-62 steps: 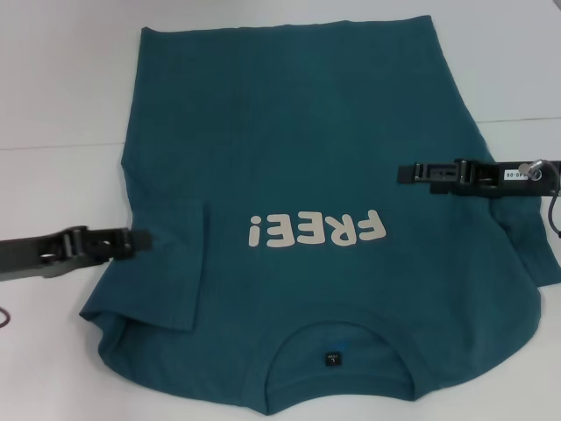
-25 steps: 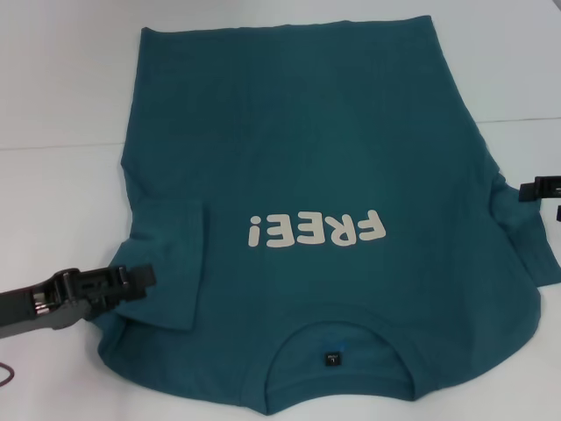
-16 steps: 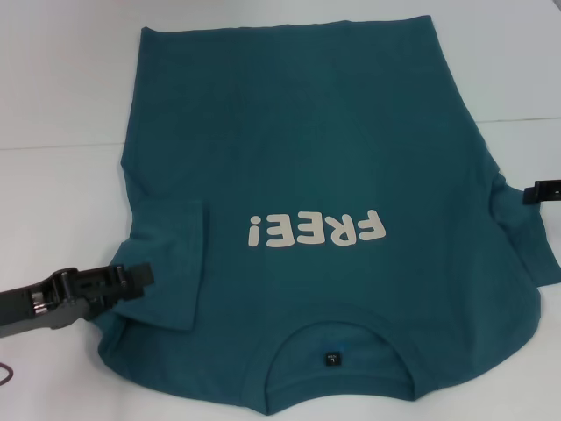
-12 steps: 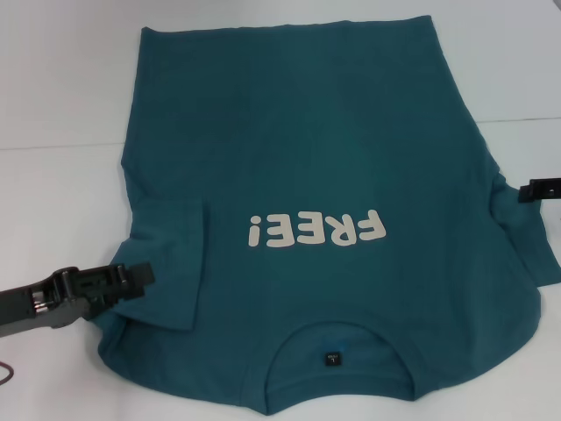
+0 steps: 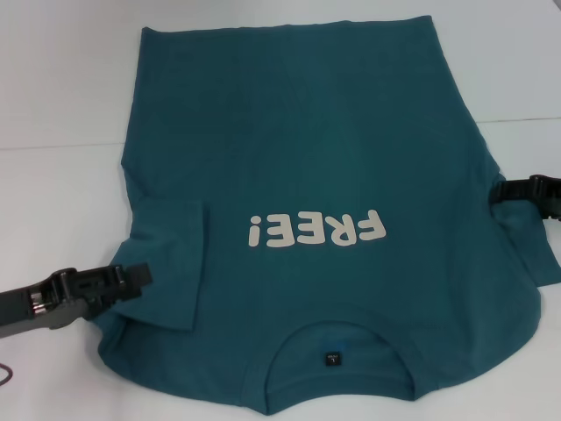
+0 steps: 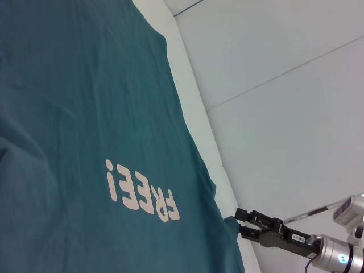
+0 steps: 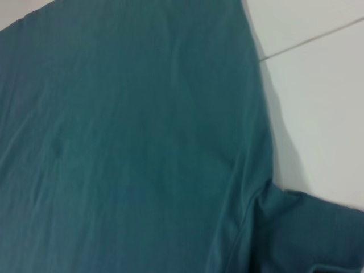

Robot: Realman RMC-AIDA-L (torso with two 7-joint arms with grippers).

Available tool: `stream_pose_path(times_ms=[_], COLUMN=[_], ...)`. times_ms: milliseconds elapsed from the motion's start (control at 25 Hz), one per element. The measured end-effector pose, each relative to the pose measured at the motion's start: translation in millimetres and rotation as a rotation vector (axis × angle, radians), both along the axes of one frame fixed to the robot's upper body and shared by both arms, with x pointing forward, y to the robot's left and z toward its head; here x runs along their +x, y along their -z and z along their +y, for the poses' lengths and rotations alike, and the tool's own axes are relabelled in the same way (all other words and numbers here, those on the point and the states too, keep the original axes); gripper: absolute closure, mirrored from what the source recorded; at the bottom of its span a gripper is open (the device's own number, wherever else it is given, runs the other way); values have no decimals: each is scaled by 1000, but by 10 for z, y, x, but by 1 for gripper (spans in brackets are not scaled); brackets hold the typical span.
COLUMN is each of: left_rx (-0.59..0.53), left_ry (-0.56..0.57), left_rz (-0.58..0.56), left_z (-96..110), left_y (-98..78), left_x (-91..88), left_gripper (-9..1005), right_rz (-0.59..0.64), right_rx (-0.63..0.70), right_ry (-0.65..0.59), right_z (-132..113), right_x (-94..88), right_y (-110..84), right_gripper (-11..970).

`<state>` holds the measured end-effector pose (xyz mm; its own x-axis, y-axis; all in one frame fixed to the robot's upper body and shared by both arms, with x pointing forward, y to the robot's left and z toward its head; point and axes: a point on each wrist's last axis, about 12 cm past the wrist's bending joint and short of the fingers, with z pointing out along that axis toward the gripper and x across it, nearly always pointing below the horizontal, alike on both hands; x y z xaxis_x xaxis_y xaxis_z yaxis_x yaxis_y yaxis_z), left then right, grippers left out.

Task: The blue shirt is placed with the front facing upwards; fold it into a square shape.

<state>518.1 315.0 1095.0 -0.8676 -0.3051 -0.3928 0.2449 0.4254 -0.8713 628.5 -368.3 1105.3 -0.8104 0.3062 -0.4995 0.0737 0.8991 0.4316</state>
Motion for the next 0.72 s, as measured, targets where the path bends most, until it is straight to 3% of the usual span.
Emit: stream_pose_path(times_ms=[280, 520, 720], left_rx=[-2, -2, -1], left_ry=[-12, -10, -13], left_rz=[11, 12, 14], left_z=[3, 2, 3], left_y=[42, 42, 50], left_x=[1, 2, -3], left_gripper=[541, 540, 541], right_rz=[12, -17, -15], right_rx=[3, 52, 50], right_ry=[-18, 13, 21], right_z=[109, 64, 44], right_x=[54, 58, 57], right_y=[27, -41, -39], right_gripper=[46, 47, 203])
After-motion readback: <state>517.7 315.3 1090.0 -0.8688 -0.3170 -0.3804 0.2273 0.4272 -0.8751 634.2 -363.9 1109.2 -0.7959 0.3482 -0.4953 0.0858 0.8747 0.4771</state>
